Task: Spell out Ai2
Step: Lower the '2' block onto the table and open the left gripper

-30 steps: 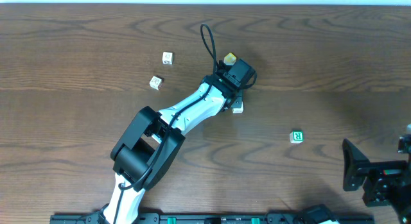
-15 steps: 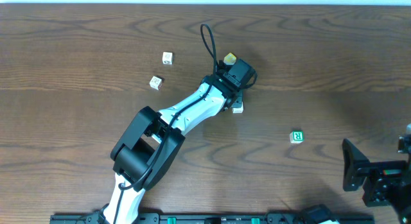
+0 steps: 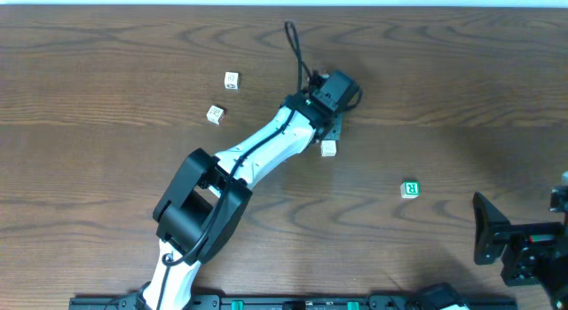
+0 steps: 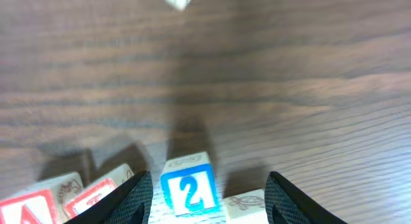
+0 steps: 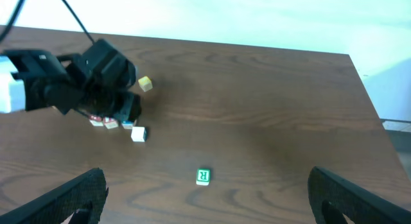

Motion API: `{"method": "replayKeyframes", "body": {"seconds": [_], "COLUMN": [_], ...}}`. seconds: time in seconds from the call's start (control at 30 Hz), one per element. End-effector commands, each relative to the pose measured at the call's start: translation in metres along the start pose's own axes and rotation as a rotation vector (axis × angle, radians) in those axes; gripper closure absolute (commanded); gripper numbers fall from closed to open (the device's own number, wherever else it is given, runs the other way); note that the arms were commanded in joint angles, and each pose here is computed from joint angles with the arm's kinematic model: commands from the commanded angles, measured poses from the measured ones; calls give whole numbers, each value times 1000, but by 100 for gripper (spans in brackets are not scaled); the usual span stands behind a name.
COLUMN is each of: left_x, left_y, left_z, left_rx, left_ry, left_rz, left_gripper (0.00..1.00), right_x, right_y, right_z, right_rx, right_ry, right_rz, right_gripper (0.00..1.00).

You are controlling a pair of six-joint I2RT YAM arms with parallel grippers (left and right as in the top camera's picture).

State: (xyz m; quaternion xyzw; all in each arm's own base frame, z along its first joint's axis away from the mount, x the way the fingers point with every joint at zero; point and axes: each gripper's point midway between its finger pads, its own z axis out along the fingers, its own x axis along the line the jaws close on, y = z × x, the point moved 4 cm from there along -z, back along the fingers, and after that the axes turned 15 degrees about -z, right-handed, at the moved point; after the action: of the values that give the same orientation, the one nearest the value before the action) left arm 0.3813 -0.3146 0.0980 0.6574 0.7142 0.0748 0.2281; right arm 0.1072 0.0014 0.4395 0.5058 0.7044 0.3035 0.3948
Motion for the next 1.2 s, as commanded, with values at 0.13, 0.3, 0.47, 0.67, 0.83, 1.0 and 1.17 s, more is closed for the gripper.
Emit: {"method": "replayKeyframes", "body": {"seconds": [0.13,0.3,0.47,0.67,0.83,1.0,1.17], "left_x": [-17,-2,-4,10,8,10,9], "left_y": [19,-19,-42,-66,-74,-74,-68], "left_z": [-35,-42,-43,-23,-18,-6,-3], "left_rx": [0,156,157,227,207,173,126], "left_ry": [-8,93,163,172,181,166,166], "left_rz": [37,74,115,65,83,77,78], "left_gripper": [94,94,94,94,94,94,94], "right_x": [-1,-9,-16,-16,-16,-16,-18], "right_y": [-1,-8,-16,-21,-20,-19,-15], "right_z": [3,-6,-24,-26,-27,-27,-34], "right_rx": [15,5,-59,-54,-58,-61,-93], "right_ry": [-15,-62,-71,-63,-63,-63,-60], "right_rz": [12,-1,-4,8,9,10,21], "right_gripper": [1,1,1,1,1,1,1]}}
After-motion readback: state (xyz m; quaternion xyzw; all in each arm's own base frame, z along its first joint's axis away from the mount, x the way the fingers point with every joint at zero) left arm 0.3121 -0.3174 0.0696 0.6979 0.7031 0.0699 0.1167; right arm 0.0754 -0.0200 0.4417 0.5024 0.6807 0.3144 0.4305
